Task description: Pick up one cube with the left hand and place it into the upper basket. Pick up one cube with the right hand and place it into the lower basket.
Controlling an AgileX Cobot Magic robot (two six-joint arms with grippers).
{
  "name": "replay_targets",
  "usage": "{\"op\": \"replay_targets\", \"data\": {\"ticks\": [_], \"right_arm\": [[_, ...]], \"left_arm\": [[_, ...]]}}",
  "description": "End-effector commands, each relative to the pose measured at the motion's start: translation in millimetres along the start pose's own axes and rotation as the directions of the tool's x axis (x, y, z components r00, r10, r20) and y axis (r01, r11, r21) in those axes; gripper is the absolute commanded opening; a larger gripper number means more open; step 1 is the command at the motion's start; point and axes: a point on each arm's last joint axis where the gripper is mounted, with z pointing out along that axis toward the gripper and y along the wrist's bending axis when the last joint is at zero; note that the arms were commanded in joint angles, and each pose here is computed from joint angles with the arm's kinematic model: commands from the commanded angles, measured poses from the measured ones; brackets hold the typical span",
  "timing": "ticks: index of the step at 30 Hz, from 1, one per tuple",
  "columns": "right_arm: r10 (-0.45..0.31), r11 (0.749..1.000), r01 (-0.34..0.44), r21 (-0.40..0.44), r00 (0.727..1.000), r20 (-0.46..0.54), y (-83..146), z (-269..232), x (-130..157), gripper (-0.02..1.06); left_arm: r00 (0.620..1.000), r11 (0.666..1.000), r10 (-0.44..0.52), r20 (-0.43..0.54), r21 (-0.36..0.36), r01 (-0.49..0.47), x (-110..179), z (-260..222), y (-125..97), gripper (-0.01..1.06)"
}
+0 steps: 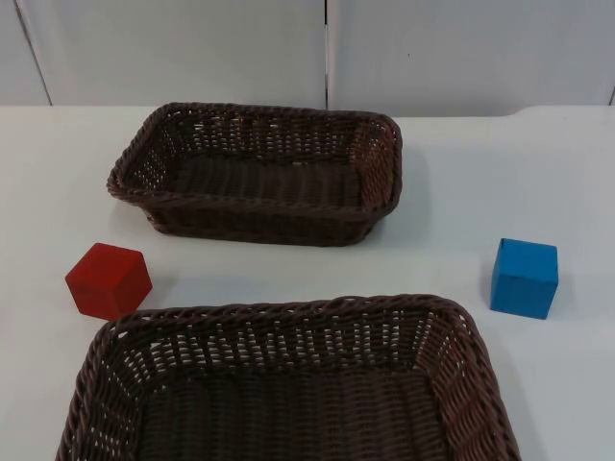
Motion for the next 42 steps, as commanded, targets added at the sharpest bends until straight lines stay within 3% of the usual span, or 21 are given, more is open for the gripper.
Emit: {"op": "replay_targets", "data": {"ticks": [1,24,37,42], "right_arm": [[0.007,1.000,-0.007,0.000,1.000,0.003,0.2,0.0,0.5,1.05],[0.007,1.000,-0.007,0.000,1.000,0.003,0.2,0.0,0.5,1.05],[0.007,1.000,-0.007,0.000,1.000,0.003,0.2,0.0,0.5,1.05],[0.007,1.000,-0.007,0.000,1.000,0.003,0.2,0.0,0.5,1.05]], "left_arm": [[1.000,1.000,-0.003,0.030,0.022,0.002,-6.1,3.3,-1.4,1.05],[0.997,0.992,0.054,-0.055,0.113,-0.047,-80.0,59.9,-2.4,1.05],[0.981,0.988,0.076,-0.181,0.145,-0.049,-87.6,104.8,2.0,1.05],[0.969,0.980,0.114,-0.219,0.187,-0.073,-88.3,122.9,-8.1,1.05]]}}
